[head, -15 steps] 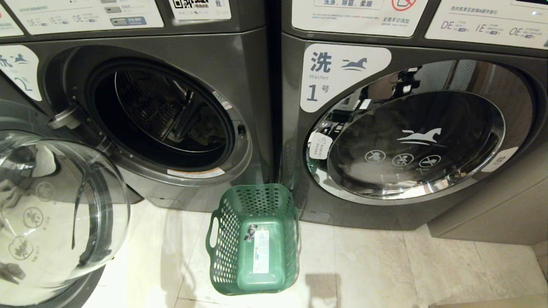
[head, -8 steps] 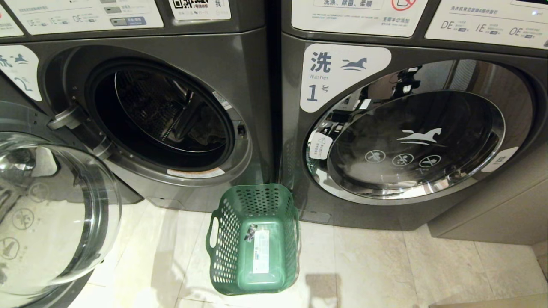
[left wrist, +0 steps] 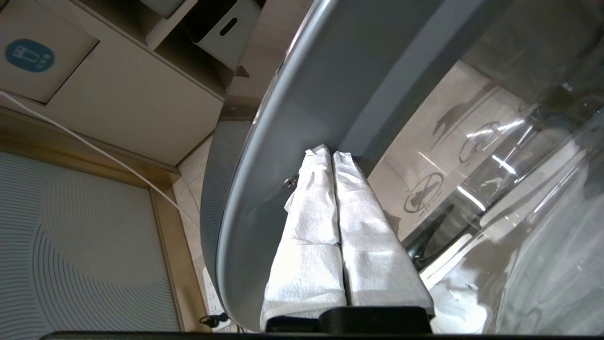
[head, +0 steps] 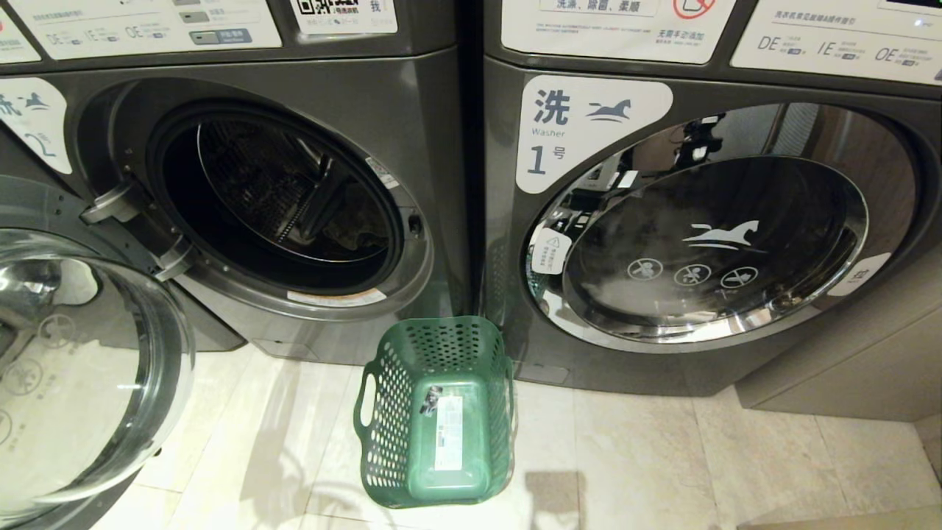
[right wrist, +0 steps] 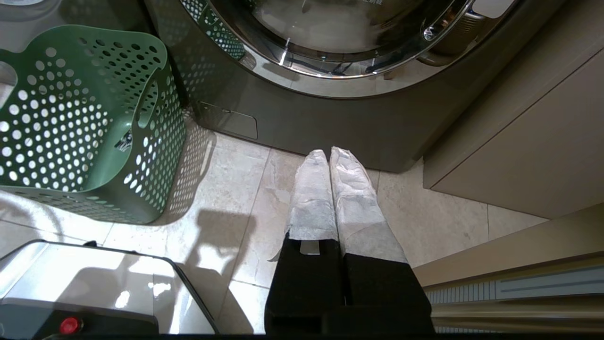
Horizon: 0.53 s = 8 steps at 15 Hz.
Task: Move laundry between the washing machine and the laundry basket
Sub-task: Open the lid of the washing machine
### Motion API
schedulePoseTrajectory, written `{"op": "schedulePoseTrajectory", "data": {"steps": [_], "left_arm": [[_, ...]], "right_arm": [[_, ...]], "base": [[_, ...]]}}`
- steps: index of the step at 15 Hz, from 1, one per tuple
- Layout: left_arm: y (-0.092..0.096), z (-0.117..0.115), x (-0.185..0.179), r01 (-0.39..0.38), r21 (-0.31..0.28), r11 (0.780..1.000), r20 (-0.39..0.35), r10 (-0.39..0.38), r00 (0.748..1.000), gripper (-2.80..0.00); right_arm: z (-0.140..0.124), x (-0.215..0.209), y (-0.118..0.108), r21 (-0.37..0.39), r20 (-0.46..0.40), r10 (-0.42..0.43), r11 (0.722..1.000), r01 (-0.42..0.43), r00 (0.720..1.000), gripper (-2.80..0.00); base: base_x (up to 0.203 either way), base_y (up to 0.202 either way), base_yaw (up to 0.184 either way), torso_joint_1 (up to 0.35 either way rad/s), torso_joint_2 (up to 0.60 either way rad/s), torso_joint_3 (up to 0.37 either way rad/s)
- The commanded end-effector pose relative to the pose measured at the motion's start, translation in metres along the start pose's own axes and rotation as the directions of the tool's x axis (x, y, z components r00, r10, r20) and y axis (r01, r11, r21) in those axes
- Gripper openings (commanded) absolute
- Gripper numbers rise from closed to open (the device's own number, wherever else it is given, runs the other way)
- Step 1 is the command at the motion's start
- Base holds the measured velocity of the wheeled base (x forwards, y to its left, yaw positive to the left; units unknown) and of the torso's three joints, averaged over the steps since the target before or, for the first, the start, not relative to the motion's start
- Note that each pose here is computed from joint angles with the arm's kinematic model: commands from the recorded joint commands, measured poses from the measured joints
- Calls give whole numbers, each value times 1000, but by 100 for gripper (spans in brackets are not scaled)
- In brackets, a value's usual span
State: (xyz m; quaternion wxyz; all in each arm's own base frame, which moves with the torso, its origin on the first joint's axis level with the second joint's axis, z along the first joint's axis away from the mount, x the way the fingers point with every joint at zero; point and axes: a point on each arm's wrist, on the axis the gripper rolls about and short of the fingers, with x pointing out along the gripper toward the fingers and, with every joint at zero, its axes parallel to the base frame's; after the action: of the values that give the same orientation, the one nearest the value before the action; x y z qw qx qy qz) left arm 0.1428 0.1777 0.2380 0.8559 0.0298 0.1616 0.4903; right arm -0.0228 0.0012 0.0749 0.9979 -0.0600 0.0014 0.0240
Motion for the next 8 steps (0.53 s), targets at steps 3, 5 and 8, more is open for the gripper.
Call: {"op": "schedulePoseTrajectory", "data": {"steps": [3, 5, 8], "left_arm": [[9, 0, 23, -28, -9, 1000, -26, 28, 999, -280], [12, 1, 28, -39, -14, 999, -27, 39, 999, -280], [15, 4, 30, -48, -18, 999, -21, 47, 999, -280]], "right_arm": [[0, 0, 0, -1, 0, 1, 1000, -1, 1000, -280], [0, 0, 0, -1, 0, 1, 1000, -1, 1000, -280], [0, 0, 0, -1, 0, 1, 1000, -1, 1000, -280]], "base": [[0, 0, 0, 0, 0, 0], [0, 0, 0, 0, 0, 0], [0, 0, 0, 0, 0, 0]]}}
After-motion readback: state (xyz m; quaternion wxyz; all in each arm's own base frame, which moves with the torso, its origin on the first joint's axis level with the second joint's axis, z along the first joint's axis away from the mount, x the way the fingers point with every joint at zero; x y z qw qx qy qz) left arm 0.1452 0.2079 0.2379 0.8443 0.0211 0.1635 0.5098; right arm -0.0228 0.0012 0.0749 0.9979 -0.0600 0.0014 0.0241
